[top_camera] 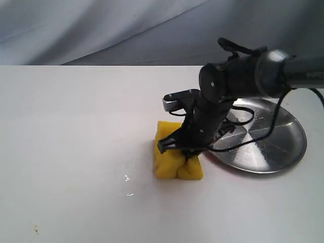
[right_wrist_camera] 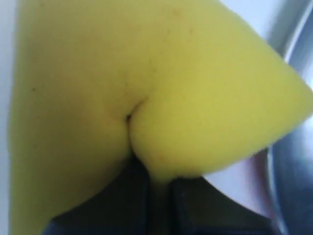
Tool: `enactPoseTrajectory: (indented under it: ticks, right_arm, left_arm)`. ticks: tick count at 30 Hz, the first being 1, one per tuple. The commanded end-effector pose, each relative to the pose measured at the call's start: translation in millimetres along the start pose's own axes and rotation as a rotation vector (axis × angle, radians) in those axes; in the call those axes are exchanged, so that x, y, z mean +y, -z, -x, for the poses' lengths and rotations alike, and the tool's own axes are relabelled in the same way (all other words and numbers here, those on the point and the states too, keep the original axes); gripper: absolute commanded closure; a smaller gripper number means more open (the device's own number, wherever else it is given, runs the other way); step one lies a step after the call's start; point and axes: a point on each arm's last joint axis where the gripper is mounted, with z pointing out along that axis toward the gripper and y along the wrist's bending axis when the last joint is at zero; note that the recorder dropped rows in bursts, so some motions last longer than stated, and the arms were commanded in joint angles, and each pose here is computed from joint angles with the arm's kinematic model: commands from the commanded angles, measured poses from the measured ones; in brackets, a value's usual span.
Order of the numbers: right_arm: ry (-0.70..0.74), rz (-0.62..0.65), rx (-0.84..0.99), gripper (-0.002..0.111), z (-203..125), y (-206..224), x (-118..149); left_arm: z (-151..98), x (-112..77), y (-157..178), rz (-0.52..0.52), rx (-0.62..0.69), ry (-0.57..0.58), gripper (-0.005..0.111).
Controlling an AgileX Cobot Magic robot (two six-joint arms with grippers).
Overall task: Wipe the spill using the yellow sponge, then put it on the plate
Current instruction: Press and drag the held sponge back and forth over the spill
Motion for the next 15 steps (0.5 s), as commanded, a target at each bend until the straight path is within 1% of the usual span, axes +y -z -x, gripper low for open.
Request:
enactPoseTrajectory:
  ticks: [1,3,6,11,15]
  right_arm:
    - [0.004,0.028,-0.006,0.108,43,-9,10]
    - [0.038,0.078,-0.002,0.108,56,-12,28]
    - [0.103,0.097,-0.005,0.108,60,-8,53]
    - [0.236,0.108,0.025,0.108,49,-3,87]
    - [0.304,0.1,0.09,0.108,36,2,103]
  left_arm:
    - [2,0.3,0,0.003,-0.013,0.003,0.107]
    - [2,0.3,0,0.003,-0.013,0.003,0.107]
    - [2,0.3,0,0.003,-0.013,0.003,0.107]
    - [2,0.3,0,0.003,-0.013,0.003,0.107]
    - [2,0.3,0,0.003,-0.013,0.003,0.107]
